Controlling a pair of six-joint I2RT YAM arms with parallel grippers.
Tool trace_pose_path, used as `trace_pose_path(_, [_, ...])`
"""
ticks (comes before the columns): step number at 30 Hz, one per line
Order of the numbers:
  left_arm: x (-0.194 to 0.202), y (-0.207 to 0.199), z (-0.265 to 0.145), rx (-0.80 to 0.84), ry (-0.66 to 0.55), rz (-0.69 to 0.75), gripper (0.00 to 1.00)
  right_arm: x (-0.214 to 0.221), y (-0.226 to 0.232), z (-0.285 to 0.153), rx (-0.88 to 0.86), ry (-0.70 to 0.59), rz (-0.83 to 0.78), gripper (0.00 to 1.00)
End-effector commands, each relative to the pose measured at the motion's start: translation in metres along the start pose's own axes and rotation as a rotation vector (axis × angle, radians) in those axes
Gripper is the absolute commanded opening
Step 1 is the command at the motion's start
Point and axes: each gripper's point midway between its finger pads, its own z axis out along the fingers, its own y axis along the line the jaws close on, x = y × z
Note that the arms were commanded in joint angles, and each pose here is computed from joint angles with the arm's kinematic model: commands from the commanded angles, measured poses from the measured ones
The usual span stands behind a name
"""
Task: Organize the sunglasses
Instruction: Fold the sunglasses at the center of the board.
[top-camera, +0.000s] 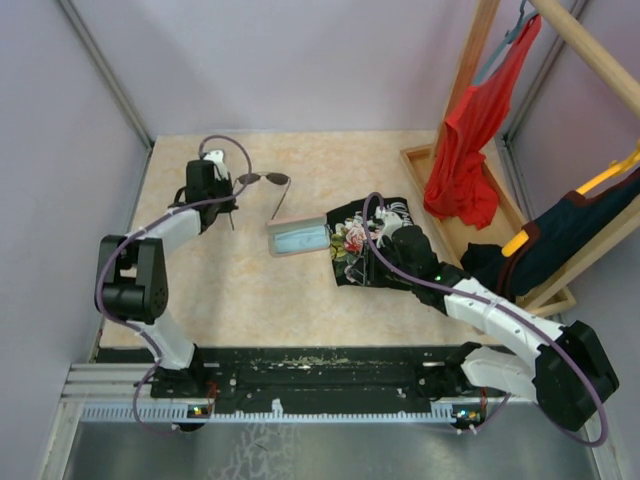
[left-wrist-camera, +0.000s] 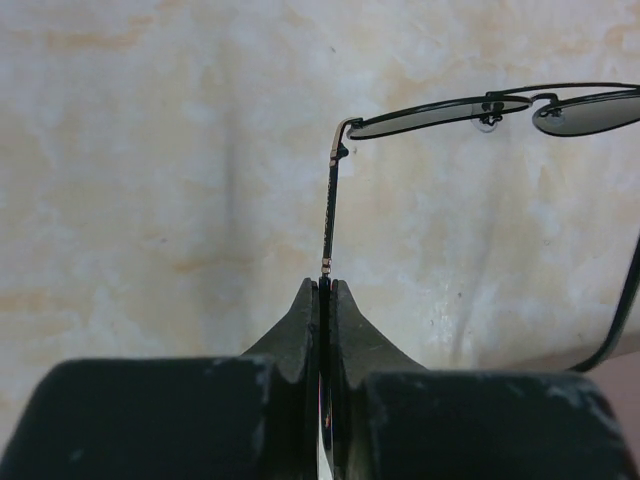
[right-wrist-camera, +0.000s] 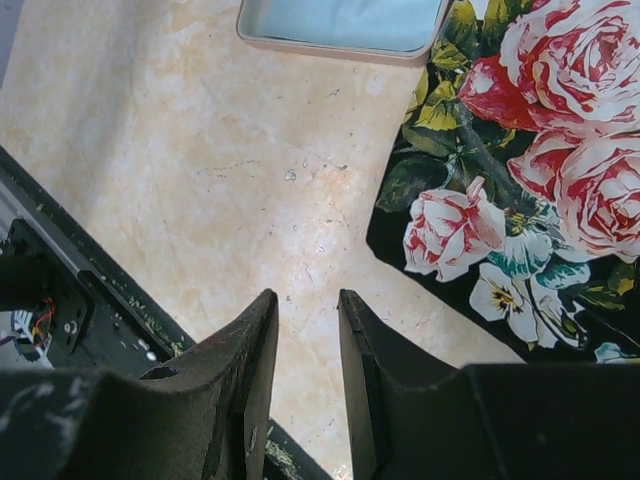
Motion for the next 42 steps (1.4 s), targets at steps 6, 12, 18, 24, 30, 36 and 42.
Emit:
trace_pose_path(6, [-0.050, 0.027, -0.069, -0.203, -0.231, -0.278, 0.00, -0.014, 0.013, -0.011, -0.037, -0.062, -0.015, 0.32])
trace_pose_path(12, [-0.056, 0.012, -0.110, -0.126, -0.273, -0.318, 0.00, -0.031, 0.011, -0.028, 0.011, -0.111, -0.076, 0.32])
trace_pose_path(18, [-0.050, -0.022, -0.157, 0.000, -0.298, -0.299, 0.00, -0.070, 0.025, -0.055, 0.022, -0.212, -0.180, 0.32])
trace_pose_path(24, [-0.017, -0.070, -0.184, 0.098, -0.224, -0.203, 0.00, -0.087, 0.030, -0.077, 0.063, -0.203, -0.251, 0.35])
trace_pose_path(30, [0.026, -0.117, -0.206, 0.226, -0.136, -0.177, 0.00, -0.080, 0.022, -0.089, 0.151, -0.154, -0.194, 0.36])
trace_pose_path(36, [0.057, -0.149, -0.219, 0.308, -0.027, -0.130, 0.00, -0.039, 0.051, -0.081, 0.219, -0.074, -0.208, 0.36])
trace_pose_path(42, [0.077, -0.166, -0.224, 0.363, 0.040, -0.078, 0.00, 0.001, 0.082, -0.059, 0.161, 0.008, -0.236, 0.30])
